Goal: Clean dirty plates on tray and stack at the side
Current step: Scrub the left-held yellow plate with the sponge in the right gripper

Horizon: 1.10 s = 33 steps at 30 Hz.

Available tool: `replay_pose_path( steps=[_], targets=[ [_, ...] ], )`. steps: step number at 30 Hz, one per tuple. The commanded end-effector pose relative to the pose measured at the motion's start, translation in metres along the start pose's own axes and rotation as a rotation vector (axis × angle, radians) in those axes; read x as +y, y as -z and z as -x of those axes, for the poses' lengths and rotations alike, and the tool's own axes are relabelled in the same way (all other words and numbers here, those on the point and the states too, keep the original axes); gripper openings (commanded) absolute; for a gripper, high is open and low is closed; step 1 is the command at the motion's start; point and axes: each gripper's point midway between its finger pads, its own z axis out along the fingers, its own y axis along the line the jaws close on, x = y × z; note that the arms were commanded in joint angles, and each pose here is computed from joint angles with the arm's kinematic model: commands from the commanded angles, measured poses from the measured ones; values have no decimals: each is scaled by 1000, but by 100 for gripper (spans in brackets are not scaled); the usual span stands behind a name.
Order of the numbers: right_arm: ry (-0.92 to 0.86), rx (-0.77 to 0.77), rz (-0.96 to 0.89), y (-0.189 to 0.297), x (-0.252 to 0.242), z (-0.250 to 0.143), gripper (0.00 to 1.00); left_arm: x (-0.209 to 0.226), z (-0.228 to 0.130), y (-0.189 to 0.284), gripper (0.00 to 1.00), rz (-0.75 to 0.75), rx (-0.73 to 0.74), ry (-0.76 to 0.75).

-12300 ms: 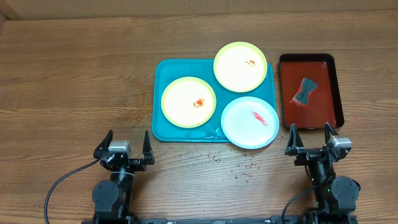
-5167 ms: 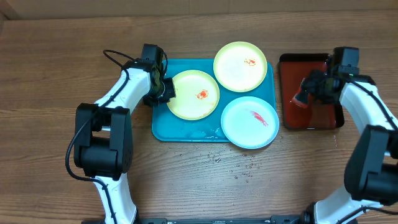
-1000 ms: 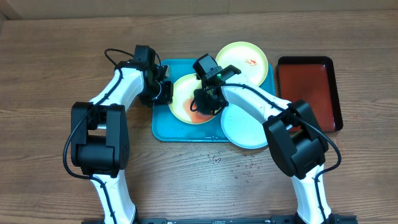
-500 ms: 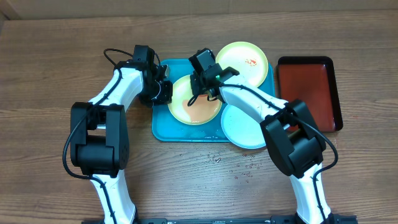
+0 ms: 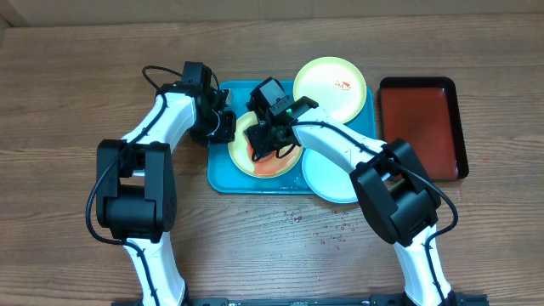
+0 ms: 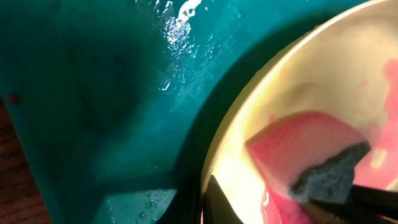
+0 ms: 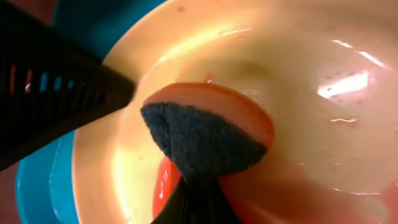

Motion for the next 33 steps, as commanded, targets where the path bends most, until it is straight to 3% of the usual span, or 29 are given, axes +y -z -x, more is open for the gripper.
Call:
replay_pose_path(
  steps=[1, 7, 11, 14, 17, 18, 20, 22, 27, 33],
  targets=[
    [38, -17, 73, -4, 18, 4, 3, 3, -1, -7, 4, 5, 10, 11],
    [-236, -133, -176, 6, -47, 26, 4, 4, -1, -7, 4, 13, 7, 20],
    [-527, -103, -371, 23, -103, 4, 4, 15, -4, -7, 4, 74, 12, 128],
    [-581, -72, -395, 28, -115, -5, 4, 24, -6, -6, 5, 125, 12, 197],
    [-583, -68, -385, 28, -114, -5, 4, 22, -8, -7, 24, 115, 21, 205],
    [-581, -69, -381, 27, -113, -4, 4, 19, -11, -7, 45, 105, 36, 208],
    [-582, -69, -381, 27, -113, -4, 4, 12, -19, -7, 51, 80, 69, 211],
    [-582, -69, -381, 27, -113, -4, 4, 4, -27, -9, 52, 66, 103, 226],
    [-583, -61, -376, 27, -112, -6, 4, -1, -31, -13, 39, 91, 105, 304],
    [-583, -58, -377, 27, -112, -7, 4, 3, -28, -19, 34, 98, 76, 313]
  ],
)
